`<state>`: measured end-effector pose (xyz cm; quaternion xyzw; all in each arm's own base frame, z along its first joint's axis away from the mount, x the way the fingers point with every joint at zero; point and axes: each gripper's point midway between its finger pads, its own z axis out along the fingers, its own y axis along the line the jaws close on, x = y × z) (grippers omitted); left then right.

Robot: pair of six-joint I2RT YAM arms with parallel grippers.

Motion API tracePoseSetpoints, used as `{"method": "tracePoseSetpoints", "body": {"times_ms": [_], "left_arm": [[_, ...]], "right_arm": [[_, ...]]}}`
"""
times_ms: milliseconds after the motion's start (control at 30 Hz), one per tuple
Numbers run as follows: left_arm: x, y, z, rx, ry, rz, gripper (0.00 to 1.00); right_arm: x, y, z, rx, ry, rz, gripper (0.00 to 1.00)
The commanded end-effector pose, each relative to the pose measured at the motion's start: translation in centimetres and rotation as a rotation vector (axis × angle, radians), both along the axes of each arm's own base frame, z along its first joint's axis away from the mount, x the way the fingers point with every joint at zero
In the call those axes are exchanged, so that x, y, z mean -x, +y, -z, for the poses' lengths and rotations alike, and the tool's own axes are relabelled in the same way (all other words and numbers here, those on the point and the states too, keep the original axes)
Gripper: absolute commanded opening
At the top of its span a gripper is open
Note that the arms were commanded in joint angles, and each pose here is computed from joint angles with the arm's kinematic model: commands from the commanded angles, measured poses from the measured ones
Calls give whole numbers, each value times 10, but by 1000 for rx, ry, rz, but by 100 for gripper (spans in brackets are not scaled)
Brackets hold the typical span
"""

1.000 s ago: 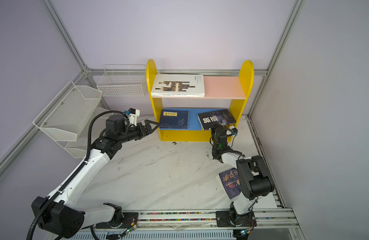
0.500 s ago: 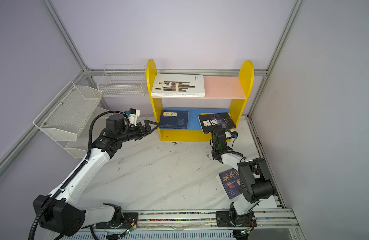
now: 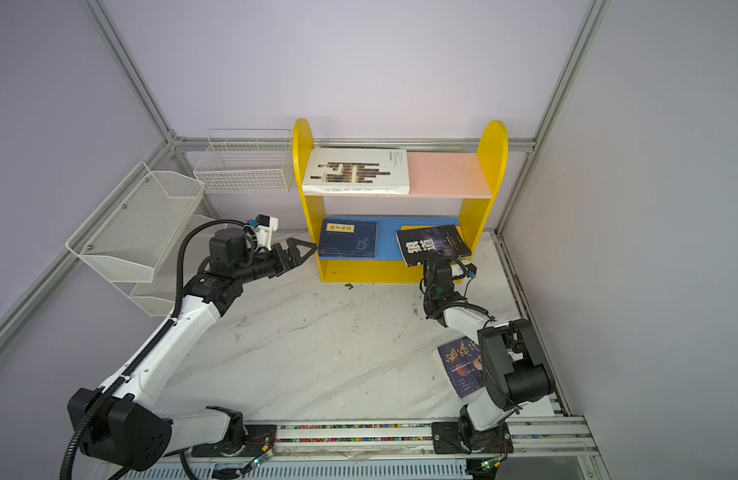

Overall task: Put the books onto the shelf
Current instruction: 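Push the wolf-eye book upright against the yellow book with the right gripper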

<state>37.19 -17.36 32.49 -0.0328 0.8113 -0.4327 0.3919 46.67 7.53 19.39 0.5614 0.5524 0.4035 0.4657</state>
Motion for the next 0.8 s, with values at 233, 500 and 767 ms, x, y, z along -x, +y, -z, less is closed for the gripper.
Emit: {"method": "tracePoseSetpoints", "body": {"times_ms": [233,500,767], "left_arm": [[8,10,4,1,-20,-17,100],[8,14,1,-3,-25,-33,100],[5,12,3,7,-16,-25,100]], "right_arm": [[-26,-2,-55,-120,-245,93,0],[-35,-2,-47,-139,-245,173,0],[-12,-10,-48,-59,-163,253,0]]}}
